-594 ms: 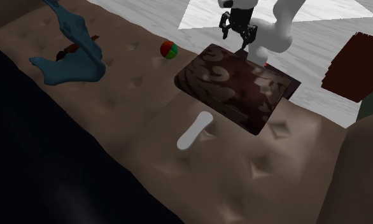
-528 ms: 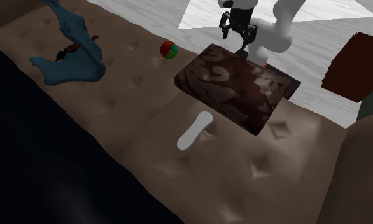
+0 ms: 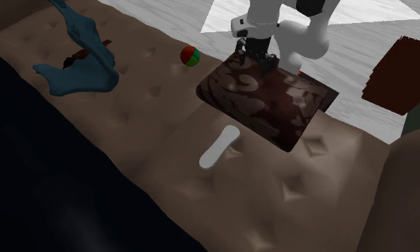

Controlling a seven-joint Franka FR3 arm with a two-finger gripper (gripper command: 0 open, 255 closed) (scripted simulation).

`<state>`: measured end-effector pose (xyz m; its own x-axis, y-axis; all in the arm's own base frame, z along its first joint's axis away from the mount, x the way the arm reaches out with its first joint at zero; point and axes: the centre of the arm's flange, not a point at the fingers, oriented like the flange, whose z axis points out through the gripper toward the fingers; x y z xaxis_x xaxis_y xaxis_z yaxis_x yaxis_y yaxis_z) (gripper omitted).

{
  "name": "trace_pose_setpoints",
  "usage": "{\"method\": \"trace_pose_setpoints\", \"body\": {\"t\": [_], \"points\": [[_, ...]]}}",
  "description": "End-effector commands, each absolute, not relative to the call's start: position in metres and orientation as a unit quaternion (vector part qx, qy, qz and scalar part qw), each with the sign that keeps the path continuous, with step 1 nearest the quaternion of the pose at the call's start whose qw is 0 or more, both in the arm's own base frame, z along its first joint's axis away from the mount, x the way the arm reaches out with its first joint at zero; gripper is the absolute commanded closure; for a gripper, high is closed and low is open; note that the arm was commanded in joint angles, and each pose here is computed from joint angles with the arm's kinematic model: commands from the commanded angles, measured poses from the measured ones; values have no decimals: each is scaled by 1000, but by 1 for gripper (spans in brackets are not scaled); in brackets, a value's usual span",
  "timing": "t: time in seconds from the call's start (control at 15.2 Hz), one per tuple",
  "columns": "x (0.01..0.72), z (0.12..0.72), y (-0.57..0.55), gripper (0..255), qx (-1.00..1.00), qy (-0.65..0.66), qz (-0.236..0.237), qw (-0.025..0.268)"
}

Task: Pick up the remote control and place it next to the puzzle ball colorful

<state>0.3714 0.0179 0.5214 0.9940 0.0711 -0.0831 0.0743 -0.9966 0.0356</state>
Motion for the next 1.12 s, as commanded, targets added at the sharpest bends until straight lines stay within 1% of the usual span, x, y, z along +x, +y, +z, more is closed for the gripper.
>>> {"method": "trace_pose_setpoints", "body": {"t": [0.0, 1.06], "points": [[392, 507, 27, 0, 998, 38, -39, 18], [559, 396, 80, 0, 998, 55, -29, 12]]}}
